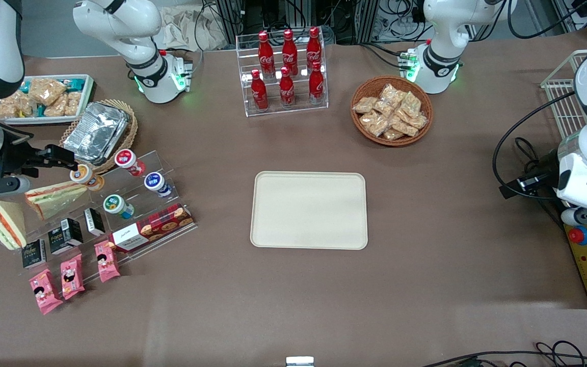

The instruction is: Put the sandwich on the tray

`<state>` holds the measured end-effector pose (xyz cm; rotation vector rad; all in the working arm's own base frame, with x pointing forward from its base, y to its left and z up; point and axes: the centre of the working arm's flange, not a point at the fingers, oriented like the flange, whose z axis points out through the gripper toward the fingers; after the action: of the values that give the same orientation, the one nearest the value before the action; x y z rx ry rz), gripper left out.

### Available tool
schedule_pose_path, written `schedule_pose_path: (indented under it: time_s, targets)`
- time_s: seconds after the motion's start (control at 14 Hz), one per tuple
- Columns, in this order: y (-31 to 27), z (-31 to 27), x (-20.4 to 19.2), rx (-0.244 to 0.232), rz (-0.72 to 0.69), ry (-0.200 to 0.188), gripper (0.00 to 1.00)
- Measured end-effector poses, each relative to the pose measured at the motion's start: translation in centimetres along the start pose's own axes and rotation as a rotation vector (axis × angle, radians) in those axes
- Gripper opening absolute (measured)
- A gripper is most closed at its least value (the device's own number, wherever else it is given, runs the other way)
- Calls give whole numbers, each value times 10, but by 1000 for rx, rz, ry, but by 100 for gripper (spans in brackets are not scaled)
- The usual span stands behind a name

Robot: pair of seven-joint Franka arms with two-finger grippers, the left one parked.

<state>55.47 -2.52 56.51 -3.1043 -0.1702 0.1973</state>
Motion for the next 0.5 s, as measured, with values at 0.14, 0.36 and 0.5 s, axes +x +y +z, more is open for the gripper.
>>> schedule_pose_path:
  time_s: [0.14, 0.36, 0.5]
  targets:
    - [-1, 0, 0, -1, -2, 0, 100]
    - [-1, 1, 1, -2, -3, -1, 100]
    - [1, 1, 1, -2, 2, -2, 100]
